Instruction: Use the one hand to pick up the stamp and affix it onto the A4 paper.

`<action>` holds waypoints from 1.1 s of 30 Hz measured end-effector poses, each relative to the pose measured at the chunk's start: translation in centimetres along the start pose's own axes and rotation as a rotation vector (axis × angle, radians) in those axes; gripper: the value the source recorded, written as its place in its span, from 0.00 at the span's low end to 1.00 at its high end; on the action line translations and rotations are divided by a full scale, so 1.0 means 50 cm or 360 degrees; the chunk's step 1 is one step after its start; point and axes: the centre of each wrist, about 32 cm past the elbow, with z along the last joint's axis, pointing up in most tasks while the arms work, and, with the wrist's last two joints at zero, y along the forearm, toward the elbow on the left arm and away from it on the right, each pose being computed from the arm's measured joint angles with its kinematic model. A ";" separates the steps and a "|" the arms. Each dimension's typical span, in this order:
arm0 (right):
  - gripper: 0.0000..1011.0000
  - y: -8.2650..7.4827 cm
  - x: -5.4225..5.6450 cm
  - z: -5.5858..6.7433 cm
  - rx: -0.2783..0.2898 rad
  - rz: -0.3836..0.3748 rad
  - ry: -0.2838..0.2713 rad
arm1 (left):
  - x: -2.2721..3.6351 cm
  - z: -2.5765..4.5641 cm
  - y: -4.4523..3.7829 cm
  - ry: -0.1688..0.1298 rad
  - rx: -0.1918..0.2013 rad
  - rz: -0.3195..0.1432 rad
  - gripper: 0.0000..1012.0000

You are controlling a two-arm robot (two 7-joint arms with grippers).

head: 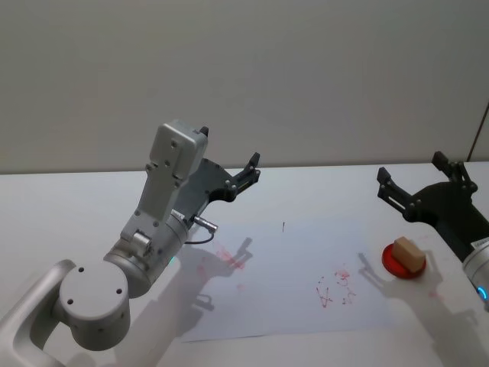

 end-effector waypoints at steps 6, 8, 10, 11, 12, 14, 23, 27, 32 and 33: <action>0.99 0.000 0.000 0.000 0.0000 0.0000 0.0000 | 0.000 0.000 0.000 0.0000 0.0000 0.0000 0.99; 0.99 0.000 0.000 0.000 0.0000 0.0000 0.0000 | 0.000 0.000 0.000 0.0000 0.0000 0.0000 0.99; 0.99 0.000 0.000 0.000 0.0000 0.0000 0.0000 | 0.000 0.000 0.000 0.0000 0.0000 0.0000 0.99; 0.99 0.000 0.000 0.000 0.0000 0.0000 0.0000 | 0.000 0.000 0.000 0.0000 0.0000 0.0000 0.99; 0.99 0.000 0.000 0.000 0.0000 0.0000 0.0000 | 0.000 0.000 0.000 0.0000 0.0000 0.0000 0.99; 0.99 0.000 0.000 0.000 0.0000 0.0000 0.0000 | 0.000 0.000 0.000 0.0000 0.0000 0.0000 0.99; 0.99 0.000 0.000 0.000 0.0000 0.0000 0.0000 | 0.000 0.000 0.000 0.0000 0.0000 0.0000 0.99; 0.99 0.000 0.000 0.000 0.0000 0.0000 0.0000 | 0.000 0.000 0.000 0.0000 0.0000 0.0000 0.99; 0.99 0.000 0.000 0.000 0.0000 0.0000 0.0000 | 0.000 0.000 0.000 0.0000 0.0000 0.0000 0.99; 0.99 0.000 0.000 0.000 0.0000 0.0000 0.0000 | 0.000 0.000 0.000 0.0000 0.0000 0.0000 0.99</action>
